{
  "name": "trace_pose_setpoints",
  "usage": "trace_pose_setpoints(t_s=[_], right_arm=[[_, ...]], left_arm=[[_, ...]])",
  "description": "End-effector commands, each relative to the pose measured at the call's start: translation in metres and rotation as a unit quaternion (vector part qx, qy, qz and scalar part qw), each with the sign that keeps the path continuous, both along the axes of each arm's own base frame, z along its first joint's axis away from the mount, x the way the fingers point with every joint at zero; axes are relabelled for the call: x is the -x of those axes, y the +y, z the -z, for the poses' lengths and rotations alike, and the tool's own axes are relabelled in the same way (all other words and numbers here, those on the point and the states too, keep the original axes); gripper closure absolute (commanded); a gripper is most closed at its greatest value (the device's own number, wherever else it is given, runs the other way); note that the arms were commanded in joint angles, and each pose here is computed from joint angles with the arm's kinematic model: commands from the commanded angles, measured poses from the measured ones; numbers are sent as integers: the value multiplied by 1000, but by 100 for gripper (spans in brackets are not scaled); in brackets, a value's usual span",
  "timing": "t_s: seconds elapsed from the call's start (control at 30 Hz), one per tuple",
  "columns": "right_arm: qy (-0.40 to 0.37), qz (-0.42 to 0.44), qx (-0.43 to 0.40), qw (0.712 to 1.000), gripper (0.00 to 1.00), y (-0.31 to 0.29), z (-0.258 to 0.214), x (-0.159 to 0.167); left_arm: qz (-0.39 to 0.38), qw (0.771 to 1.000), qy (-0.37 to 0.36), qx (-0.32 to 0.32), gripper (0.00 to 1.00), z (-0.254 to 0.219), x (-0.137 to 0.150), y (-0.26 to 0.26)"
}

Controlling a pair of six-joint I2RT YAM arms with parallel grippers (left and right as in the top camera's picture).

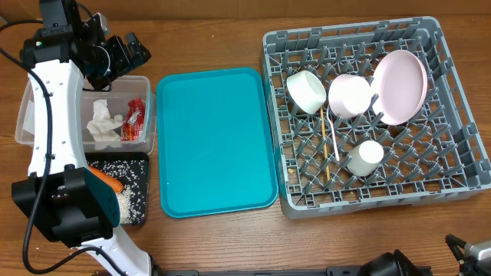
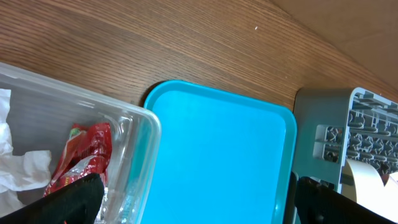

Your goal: Sort waste into correct bins and load items into the dishwasher

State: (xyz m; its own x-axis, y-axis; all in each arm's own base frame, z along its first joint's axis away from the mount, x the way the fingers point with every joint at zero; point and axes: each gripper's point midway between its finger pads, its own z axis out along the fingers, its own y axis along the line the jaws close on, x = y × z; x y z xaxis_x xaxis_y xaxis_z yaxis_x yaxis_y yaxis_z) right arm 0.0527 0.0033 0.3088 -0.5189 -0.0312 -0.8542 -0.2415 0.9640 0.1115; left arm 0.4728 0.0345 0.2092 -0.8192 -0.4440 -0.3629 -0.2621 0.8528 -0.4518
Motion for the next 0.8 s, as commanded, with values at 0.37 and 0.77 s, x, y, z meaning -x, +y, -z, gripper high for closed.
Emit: trace_pose_setpoints(t_s=[0.37,0.77], right_arm=[[-1,-1,-3,1000,0,1,-1,-1],[-143,-57,-89,984,0,27,-73,-17]], left_arm=[[2,1000,-17,-2,0,-15,-2,-6],[2,1000,-17,-2,0,-15,-2,-6]])
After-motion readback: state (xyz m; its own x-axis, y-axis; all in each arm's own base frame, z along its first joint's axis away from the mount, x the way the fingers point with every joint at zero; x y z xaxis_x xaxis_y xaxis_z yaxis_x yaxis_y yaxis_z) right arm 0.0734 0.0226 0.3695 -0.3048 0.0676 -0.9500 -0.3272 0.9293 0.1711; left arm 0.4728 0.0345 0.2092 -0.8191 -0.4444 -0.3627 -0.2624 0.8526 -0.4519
